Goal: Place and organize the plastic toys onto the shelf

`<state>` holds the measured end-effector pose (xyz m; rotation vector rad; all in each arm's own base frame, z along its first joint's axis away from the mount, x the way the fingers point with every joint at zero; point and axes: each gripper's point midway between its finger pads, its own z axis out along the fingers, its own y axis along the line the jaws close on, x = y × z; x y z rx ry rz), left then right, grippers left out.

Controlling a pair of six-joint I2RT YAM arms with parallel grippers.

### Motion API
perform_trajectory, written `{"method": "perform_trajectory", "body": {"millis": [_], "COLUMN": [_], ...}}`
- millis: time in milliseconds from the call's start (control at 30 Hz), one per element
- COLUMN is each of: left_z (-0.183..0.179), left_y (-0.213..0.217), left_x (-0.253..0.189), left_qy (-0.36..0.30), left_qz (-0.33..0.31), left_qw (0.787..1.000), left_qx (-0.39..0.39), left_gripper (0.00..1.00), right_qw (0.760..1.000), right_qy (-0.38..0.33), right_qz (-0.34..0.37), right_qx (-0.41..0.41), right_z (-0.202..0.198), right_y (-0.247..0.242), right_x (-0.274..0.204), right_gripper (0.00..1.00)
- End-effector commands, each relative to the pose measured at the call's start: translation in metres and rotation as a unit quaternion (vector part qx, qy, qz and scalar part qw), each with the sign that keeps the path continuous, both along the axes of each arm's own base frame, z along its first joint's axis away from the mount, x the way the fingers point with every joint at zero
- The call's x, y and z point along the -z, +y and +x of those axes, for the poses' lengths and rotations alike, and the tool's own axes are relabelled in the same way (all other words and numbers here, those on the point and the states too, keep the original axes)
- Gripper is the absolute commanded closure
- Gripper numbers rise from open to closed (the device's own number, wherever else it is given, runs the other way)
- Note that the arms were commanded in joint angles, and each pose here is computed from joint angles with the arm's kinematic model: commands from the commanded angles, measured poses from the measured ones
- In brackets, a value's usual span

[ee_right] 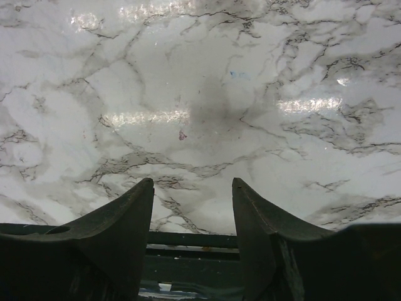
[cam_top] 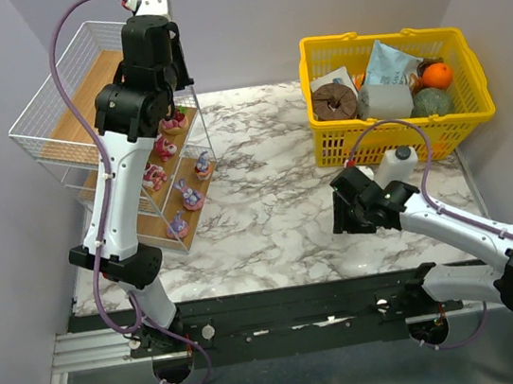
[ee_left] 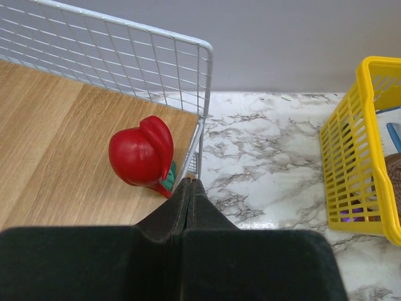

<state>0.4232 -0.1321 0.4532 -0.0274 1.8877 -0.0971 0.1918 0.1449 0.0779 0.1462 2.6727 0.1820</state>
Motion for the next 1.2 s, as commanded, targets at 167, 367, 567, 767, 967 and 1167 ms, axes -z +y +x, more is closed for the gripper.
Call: {"method": "perform_trajectory", "body": {"millis": [167,367,567,767,967,1167], "left_z": [-0.005,-0.005,-0.005,-0.006,-0.014,-0.033], "left_y": [0.022,0.028,0.033,0.028,-0.001,-0.025], "left_x": [0.000,0.000,0.000,0.000,-0.006,-0.019], "left_qy": [0.001,0.001,0.000,0.000,-0.009,-0.028], "left_qz": [0.022,0.026,0.029,0.021,-0.008,-0.017], "left_qw": [0.999,0.999,0.998,0.999,0.999,0.993], "left_qx": [-0.041,-0.047,-0.057,-0.038,0.043,0.111], "left_gripper": [1.00,1.00,1.00,1.00,0.94,0.77], "right_qw": [1.000,1.000,1.000,1.000,0.999,0.998], "right_qy": [-0.021,-0.023,-0.023,-0.029,-0.037,-0.057], "right_qz": [0.003,0.004,-0.002,-0.006,-0.004,0.022], "right_qx": [0.002,0.001,-0.004,-0.005,-0.010,-0.017], "right_z": [0.012,0.013,0.015,0.018,0.020,0.023], "right_y": [0.003,0.003,0.003,0.003,0.004,0.010], "right_x": [-0.010,-0.011,-0.010,-0.013,-0.017,-0.031], "right_gripper": [0.39,0.39,0.39,0.39,0.38,0.38]}}
